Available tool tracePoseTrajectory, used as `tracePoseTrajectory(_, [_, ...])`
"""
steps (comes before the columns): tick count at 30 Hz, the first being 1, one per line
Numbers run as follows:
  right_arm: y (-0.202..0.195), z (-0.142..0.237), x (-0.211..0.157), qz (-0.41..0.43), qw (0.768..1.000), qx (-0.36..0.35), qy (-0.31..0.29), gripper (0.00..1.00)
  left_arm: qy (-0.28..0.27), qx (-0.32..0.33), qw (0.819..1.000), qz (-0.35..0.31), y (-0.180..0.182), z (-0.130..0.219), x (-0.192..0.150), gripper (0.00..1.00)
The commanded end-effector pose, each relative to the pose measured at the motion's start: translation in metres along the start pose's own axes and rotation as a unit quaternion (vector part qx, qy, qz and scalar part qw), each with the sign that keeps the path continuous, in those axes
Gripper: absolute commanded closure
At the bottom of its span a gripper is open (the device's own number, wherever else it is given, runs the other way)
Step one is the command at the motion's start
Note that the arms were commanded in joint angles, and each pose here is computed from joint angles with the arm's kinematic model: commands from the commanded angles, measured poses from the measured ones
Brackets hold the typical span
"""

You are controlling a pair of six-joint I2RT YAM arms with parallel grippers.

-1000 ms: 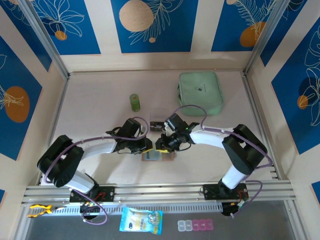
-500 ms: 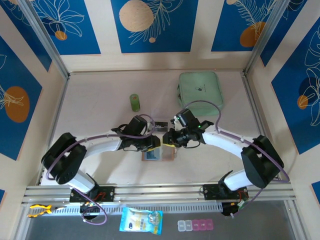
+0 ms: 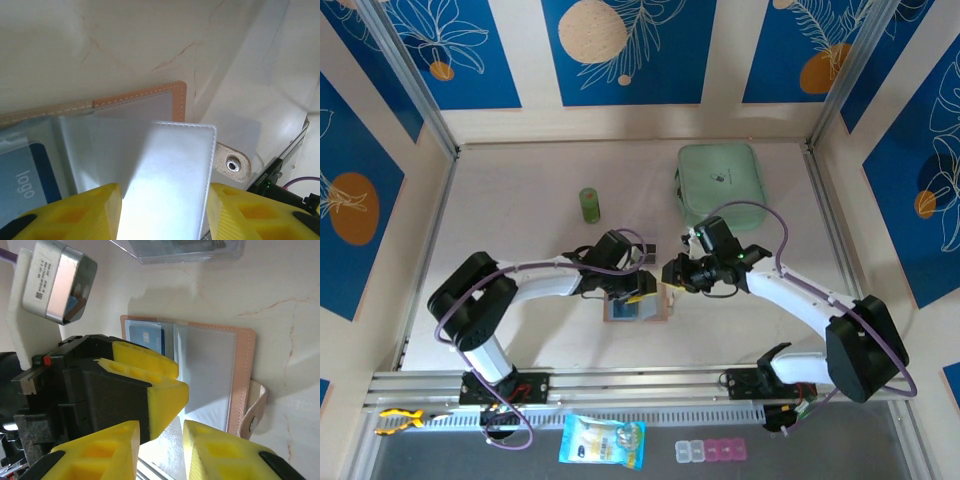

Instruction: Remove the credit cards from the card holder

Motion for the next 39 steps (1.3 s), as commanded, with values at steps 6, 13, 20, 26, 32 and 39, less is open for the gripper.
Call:
tracePoseTrajectory(6, [-0.002, 0.003, -0.005, -0.001, 1.000, -0.002, 0.008, 0.69, 0.001, -0.011, 1.000, -0.018, -0.013, 0.001, 0.004, 0.49])
tracePoseTrajectory(13, [0.001, -0.001, -0.006, -0.003, 1.000, 0.007, 0.014, 0.69, -0.024, 0.003, 1.000, -0.018, -0.007, 0.017, 0.008, 0.53])
tracePoseTrajectory(20, [0.013, -0.019, -0.008, 0.004, 0.999, 0.012, 0.037, 0.73, -0.046, 0.031, 0.998, 0.002, 0.023, 0.044, 0.005, 0.64])
tracePoseTrajectory(26, [0.024, -0.042, -0.012, 0.014, 0.998, 0.013, 0.064, 0.75, -0.048, 0.066, 0.996, 0.024, 0.054, 0.059, -0.005, 0.71])
tracePoseTrajectory(32, [0.028, -0.064, -0.017, 0.019, 0.996, 0.006, 0.090, 0.74, -0.032, 0.077, 0.996, 0.038, 0.072, 0.055, -0.014, 0.72])
tracePoseTrajectory(39, [0.028, -0.081, -0.021, 0.022, 0.994, 0.001, 0.108, 0.73, -0.023, 0.092, 0.995, 0.043, 0.085, 0.050, -0.020, 0.74])
Point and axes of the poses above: each hand's point on the last joint's axis, 136 mm out from that joint toward the fingers, its own z axis back along the fingers, its own y axis along the line the jaws close on, x = y × z, the point moved 3 cm from there along z, back along the fingers, and after that the axes turned 7 degrees about -z, right-handed, at the moved point
